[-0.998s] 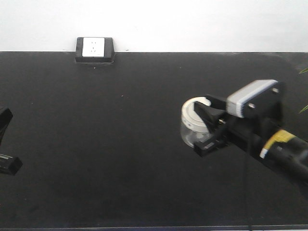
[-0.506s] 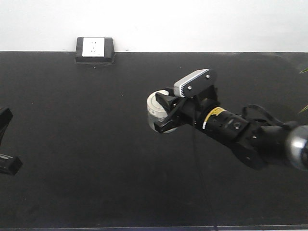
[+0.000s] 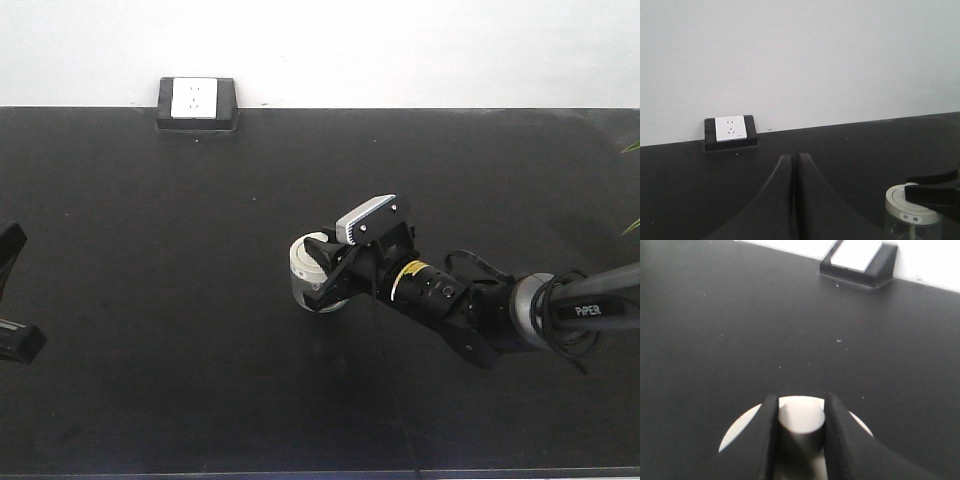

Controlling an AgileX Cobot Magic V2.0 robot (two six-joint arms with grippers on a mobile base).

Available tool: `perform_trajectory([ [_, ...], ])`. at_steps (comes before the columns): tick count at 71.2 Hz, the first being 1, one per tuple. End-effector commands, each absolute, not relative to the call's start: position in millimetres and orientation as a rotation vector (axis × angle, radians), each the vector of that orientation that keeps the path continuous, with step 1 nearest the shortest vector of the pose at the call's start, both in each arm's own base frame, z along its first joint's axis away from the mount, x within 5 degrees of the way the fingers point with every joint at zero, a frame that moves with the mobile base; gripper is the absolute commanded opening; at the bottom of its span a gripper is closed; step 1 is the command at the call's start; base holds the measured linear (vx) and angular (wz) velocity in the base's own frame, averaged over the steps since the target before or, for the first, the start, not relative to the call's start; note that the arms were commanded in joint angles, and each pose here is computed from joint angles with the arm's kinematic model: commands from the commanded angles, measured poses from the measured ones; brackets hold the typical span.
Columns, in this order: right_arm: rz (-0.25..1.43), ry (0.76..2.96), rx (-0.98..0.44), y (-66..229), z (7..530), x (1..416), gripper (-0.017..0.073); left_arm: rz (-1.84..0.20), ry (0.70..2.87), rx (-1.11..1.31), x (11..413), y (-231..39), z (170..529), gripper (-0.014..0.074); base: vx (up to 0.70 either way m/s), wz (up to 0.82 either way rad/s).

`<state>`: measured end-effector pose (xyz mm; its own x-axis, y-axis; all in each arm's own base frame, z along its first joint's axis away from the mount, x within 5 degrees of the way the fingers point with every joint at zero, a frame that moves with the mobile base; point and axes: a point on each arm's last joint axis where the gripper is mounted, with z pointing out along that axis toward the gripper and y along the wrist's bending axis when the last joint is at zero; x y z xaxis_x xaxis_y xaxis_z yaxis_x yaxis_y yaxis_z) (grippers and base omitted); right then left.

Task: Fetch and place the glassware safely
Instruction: 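Extend the right arm forward over the bench carrying the jar, then lower the jar onto the bench top and open the right gripper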

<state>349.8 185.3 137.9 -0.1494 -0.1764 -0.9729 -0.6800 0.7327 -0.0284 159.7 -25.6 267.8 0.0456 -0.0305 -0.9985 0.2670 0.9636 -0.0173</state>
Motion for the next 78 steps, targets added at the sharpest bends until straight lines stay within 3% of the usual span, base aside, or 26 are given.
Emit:
perform_trajectory([
  [1, 0.536, 1.513, -0.655, 189.5, 172.0, 354.0, -0.0001, -0.271, 1.404, 0.183, 159.4, -27.8, 284.6, -0.0007, 0.00, 0.00],
  [22, 0.535, 1.533, -0.658, 189.5, 163.8, 355.1, 0.0004, -0.271, 1.404, 0.183, 159.4, -27.8, 284.6, -0.0007, 0.00, 0.00],
  [36, 0.537, 1.531, -0.657, 189.5, 164.0, 355.1, 0.0069, -0.271, 1.404, 0.183, 159.4, -27.8, 284.6, -0.0007, 0.00, 0.00],
  [45, 0.540, 1.530, -0.654, 189.5, 164.2, 355.1, 0.0179, -0.271, 1.404, 0.183, 159.4, -27.8, 284.6, -0.0007, 0.00, 0.00],
  [66, 0.557, 1.494, -0.641, 189.6, 172.0, 353.7, 0.0572, -0.271, 1.404, 0.183, 159.4, -27.8, 284.6, -0.0007, 0.00, 0.00],
  [78, 0.551, 1.479, -0.639, 188.8, 182.0, 352.5, 0.0673, -0.271, 1.404, 0.183, 159.4, -27.8, 284.6, -0.0007, 0.00, 0.00],
])
